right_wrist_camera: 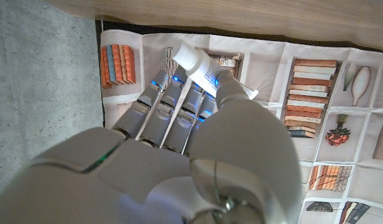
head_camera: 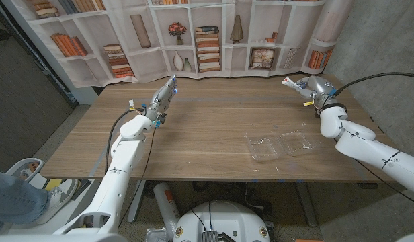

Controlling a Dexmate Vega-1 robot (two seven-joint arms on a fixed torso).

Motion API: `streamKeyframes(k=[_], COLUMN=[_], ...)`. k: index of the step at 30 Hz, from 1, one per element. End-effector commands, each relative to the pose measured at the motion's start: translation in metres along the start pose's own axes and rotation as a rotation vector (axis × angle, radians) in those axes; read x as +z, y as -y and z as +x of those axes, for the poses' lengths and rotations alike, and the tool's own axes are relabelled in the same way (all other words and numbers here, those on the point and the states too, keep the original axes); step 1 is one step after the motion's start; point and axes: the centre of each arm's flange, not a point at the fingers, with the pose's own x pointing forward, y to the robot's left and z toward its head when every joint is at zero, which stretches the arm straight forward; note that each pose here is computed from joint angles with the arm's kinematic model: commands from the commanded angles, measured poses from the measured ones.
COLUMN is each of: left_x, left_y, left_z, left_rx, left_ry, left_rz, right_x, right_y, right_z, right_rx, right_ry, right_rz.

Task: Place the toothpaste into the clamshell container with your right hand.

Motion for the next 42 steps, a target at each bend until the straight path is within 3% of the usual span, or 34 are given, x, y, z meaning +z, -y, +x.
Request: streamKeyframes(k=[1,28,42], left_x=[0.0,0.002,0.002], left_y=[0.003,0.001,0.002], left_z=[-0.004,-0.01,-0.011], left_rx=[0.008,0.026,0.02], left_ry=[-0.009,-0.002,-0.002], left_rz=[0.011,0.001,0.007], right_x=[0.006,0.01,0.012], right_y=[0.01,0.014,0.017], right_z=[-0.013,-0.039,-0.059], right_rx=[-0.009,0.01,0.02], right_ry=[0.083,0.197,0.225], right_rz=[-0.003,0.011,-0.009])
